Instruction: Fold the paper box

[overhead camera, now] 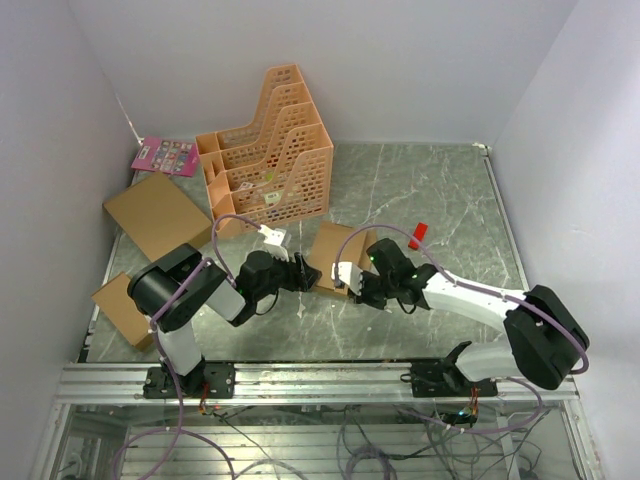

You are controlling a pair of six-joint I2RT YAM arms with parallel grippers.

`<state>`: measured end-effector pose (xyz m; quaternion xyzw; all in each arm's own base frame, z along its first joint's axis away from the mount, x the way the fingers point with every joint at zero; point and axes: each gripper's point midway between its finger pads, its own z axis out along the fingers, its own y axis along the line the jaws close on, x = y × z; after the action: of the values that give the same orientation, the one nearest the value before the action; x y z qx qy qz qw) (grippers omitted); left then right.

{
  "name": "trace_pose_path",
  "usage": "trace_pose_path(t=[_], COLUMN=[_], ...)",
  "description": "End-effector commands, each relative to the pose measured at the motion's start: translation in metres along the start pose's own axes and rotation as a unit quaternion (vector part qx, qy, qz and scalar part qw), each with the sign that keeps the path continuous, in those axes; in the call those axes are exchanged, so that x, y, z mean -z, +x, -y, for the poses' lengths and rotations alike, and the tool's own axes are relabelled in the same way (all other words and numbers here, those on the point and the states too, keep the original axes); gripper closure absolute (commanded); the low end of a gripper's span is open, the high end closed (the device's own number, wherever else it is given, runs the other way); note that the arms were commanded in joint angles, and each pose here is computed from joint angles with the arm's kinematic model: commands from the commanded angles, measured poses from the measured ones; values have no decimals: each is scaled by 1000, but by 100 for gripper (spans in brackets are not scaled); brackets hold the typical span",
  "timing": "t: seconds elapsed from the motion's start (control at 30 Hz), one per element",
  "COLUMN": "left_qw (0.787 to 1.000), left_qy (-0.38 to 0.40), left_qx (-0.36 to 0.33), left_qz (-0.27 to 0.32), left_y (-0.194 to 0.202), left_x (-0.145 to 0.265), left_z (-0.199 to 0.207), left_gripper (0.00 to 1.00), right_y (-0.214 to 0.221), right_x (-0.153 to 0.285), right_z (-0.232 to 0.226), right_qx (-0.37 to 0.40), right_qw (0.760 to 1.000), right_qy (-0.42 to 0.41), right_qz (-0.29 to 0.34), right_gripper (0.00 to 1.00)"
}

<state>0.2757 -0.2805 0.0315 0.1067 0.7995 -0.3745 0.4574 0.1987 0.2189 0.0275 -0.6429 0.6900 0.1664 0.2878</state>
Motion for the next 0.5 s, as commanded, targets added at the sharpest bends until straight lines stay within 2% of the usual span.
trace_pose_path(t=[0.0, 0.47], left_qw=[999, 999], left_qy=[-9, -10], left_qx=[-1, -2], left_qz=[-34, -46], left_y=[23, 30], left_x=[5, 1], left_z=[-7, -7], left_gripper=[26, 27], right_y=[-6, -8], right_x=[4, -4], right_z=[1, 1], right_qx=[-27, -60], right_qw=[1000, 997], right_qy=[-12, -39], right_qz=[6, -9], right_gripper=[100, 100])
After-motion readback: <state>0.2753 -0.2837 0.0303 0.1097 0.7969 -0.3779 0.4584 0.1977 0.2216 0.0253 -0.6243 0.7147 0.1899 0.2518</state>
